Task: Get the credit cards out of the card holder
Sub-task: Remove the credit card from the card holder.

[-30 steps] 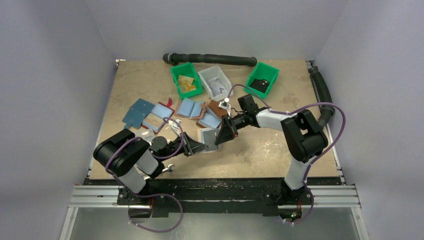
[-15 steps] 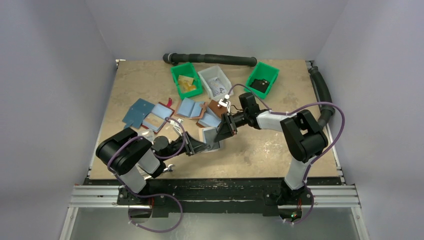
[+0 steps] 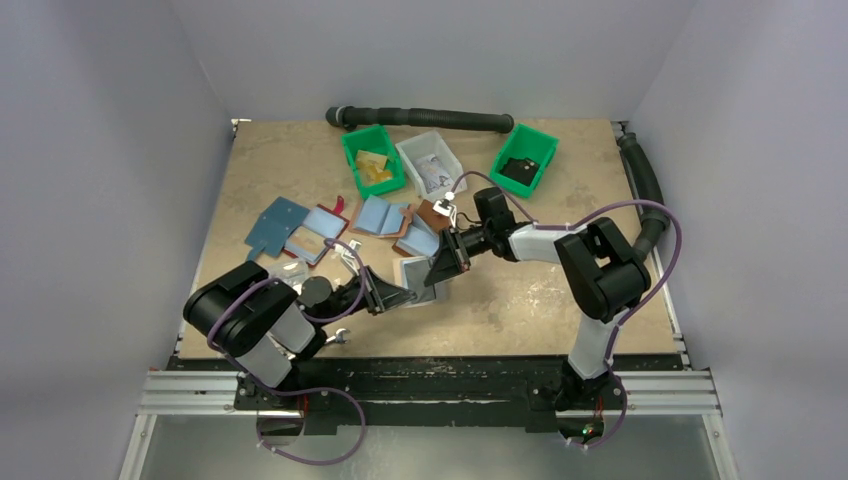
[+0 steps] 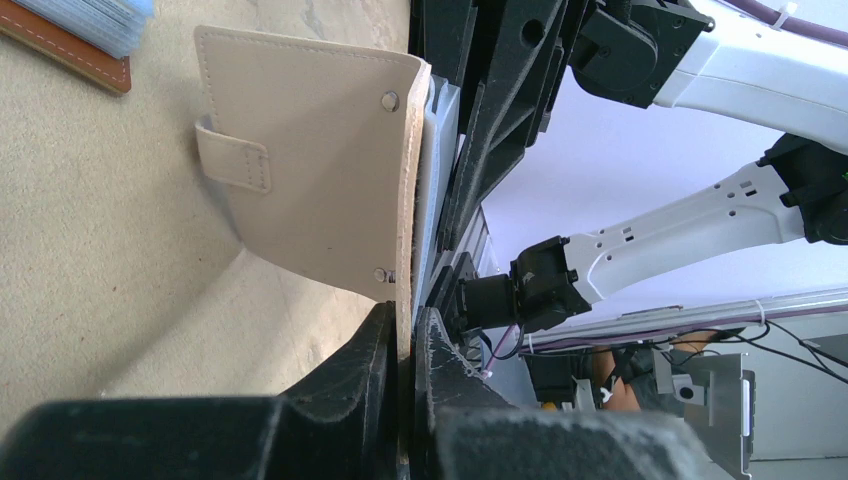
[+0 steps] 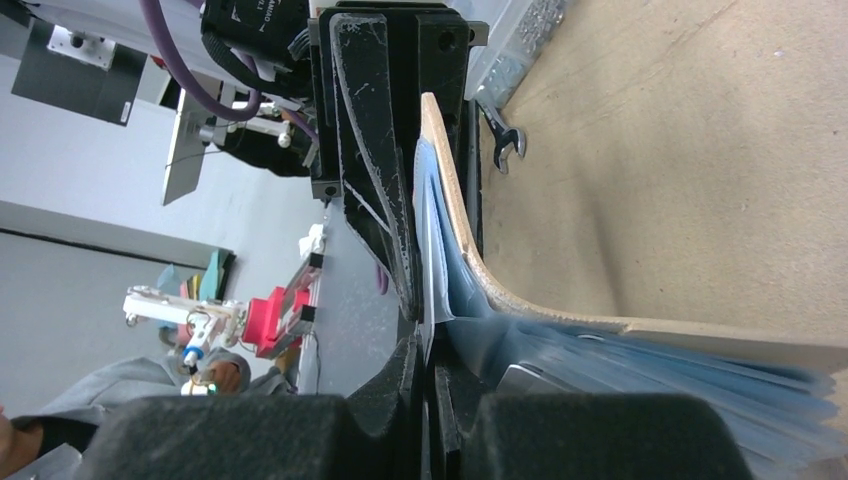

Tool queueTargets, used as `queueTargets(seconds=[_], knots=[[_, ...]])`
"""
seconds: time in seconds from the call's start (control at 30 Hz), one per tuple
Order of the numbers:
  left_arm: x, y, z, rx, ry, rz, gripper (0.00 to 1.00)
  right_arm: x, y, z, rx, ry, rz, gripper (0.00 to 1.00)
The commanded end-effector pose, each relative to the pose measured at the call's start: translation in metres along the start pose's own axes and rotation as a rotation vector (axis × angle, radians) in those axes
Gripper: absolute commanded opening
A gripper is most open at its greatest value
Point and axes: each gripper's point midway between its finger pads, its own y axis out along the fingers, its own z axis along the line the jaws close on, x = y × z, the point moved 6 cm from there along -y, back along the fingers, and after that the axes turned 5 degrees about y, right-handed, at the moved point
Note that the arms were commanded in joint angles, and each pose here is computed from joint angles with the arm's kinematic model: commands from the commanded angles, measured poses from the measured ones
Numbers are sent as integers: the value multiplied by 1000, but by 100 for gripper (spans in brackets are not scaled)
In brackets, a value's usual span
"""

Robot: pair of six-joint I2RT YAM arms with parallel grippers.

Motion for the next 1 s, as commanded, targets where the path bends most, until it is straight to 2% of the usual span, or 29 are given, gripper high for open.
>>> queueTargets(seconds=[0.0, 0.13, 0.47, 0.7, 0.8, 0.93, 0.97], knots=[[26, -9, -33, -171, 126, -174, 0, 5, -4, 20, 86, -60, 28, 12], [26, -11, -30, -157, 117, -173, 0, 5, -5, 22, 99, -59, 35, 16], [26, -14, -28, -147, 110, -173, 0, 6, -7, 23, 111, -55, 38, 14], [26, -12, -31, -170, 117, -153, 15, 5, -7, 23, 108, -52, 37, 13], [26, -11, -33, -181, 120, -145, 17, 5, -6, 22, 104, -50, 35, 13], [26, -7, -34, -197, 121, -131, 0, 5, -6, 21, 98, -42, 33, 19], [26, -6, -35, -200, 120, -126, 0, 5, -5, 21, 96, -39, 33, 20]])
